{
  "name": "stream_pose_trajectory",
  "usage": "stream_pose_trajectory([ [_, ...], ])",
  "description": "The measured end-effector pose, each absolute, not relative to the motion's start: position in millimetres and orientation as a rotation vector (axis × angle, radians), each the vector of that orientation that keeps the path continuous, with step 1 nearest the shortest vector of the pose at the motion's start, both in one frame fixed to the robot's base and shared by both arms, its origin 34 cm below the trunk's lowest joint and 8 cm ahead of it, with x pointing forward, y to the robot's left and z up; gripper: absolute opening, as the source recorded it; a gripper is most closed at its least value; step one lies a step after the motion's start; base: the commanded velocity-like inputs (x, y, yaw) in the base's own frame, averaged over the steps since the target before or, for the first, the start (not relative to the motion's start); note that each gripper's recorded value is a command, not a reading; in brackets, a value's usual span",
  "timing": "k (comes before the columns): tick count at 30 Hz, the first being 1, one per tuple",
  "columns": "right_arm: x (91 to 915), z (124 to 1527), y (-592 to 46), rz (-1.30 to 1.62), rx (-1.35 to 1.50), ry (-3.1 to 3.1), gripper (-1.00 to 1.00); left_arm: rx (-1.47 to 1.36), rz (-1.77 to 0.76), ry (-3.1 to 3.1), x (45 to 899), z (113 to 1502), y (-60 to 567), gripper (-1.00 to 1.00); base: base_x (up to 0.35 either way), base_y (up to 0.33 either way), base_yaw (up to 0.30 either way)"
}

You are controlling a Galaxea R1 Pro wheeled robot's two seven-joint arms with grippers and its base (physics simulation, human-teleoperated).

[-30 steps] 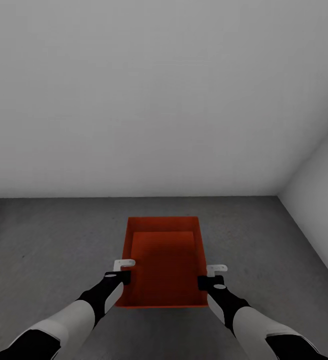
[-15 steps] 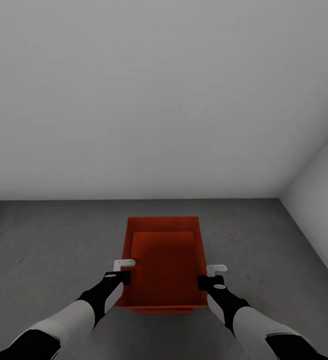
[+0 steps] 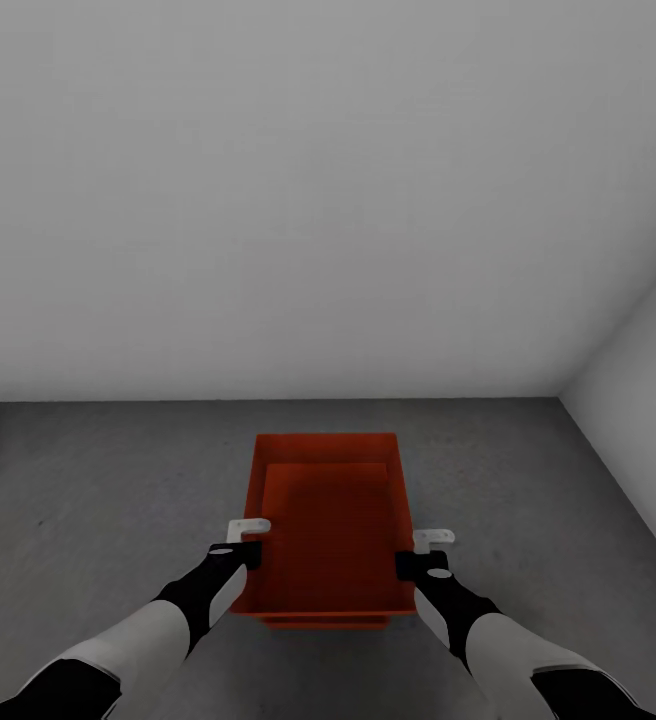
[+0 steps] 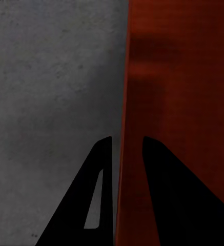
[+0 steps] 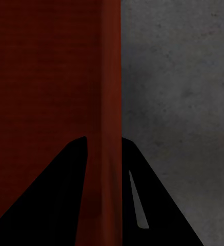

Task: Move the two storage containers from the living room to the garage. In the garage, place one container on the floor and stack the other container on top of it (either order is fine).

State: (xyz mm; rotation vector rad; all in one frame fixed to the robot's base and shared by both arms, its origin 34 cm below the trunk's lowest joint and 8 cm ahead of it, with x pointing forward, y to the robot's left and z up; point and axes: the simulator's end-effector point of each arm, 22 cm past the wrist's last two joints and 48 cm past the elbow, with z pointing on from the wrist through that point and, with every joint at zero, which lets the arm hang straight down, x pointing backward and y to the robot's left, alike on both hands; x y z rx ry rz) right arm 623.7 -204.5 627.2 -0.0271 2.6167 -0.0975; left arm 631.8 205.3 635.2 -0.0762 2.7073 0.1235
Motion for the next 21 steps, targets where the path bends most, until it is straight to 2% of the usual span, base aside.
stream_pose_trajectory([
  [21,614,614,-204,-0.099,-0.029,2.645,-1.00,-0.075,0.124,2.736,623,622,206,-1.00,0.000,0.000,0.000],
])
